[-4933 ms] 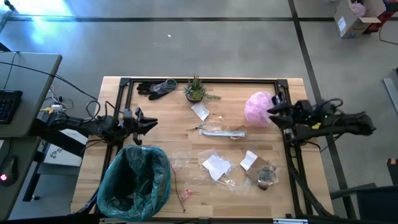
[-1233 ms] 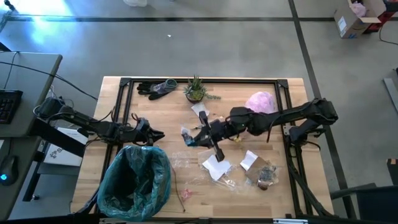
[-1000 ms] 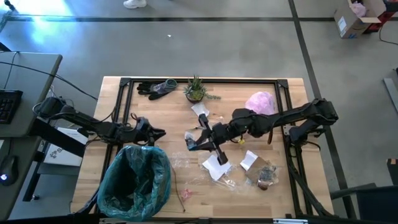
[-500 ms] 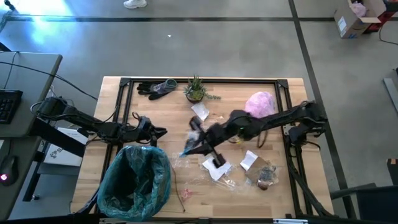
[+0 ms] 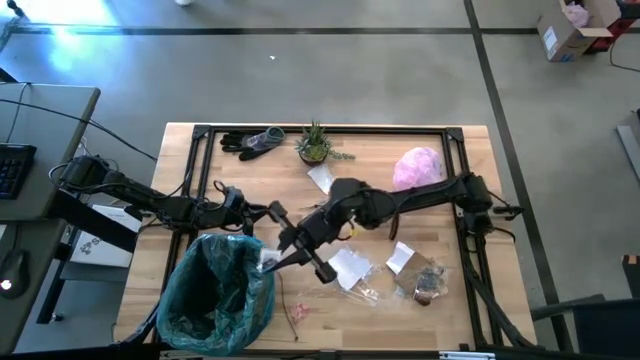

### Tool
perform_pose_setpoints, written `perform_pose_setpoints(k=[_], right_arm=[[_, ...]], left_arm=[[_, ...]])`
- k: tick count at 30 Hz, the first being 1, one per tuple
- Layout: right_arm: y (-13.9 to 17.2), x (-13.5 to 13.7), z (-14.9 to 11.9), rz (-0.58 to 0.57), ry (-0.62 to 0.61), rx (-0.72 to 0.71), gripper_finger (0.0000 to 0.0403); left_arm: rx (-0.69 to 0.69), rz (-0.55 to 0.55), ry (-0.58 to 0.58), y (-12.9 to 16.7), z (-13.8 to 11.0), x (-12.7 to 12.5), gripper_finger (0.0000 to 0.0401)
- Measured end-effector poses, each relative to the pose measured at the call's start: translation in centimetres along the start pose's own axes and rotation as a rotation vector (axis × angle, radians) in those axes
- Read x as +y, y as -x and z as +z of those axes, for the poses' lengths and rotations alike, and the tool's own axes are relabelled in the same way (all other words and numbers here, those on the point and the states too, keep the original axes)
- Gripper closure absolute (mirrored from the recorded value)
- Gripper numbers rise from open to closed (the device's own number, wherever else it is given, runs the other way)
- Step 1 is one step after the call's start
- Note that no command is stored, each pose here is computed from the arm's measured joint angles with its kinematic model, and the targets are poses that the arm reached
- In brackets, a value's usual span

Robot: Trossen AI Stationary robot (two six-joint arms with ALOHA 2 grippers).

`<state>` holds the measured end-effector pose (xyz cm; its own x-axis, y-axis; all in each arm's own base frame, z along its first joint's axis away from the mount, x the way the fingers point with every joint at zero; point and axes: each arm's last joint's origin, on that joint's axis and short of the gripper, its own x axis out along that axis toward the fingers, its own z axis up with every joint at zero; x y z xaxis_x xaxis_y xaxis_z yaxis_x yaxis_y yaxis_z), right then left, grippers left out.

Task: Place trash/remove bag and relplace
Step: Put the white plastic into the trash bin

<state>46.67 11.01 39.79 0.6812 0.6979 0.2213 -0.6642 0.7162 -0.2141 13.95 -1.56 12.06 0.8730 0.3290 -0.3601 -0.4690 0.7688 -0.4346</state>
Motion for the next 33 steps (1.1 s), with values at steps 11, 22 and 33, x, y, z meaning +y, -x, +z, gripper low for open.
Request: perform_pose_setpoints(k=[11, 22, 33], right_arm=[[-2.9, -3.2, -5.2, 0.028, -0.144, 0.05, 0.0403], [-3.0, -4.1, -8.4, -0.036, -0.194, 0.27, 0.0402], [-2.7, -4.2, -9.0, -0.078, -0.226, 0.335, 0.0285]], left_arm=[[0.003, -0.002, -0.001, 0.0, 0.0, 0.0, 0.0334], [0.027, 0.007, -0.008, -0.2, -0.3, 0.1, 0.0334], [0.031, 0.006, -0.001, -0.2, -0.3, 0.1, 0.0334]])
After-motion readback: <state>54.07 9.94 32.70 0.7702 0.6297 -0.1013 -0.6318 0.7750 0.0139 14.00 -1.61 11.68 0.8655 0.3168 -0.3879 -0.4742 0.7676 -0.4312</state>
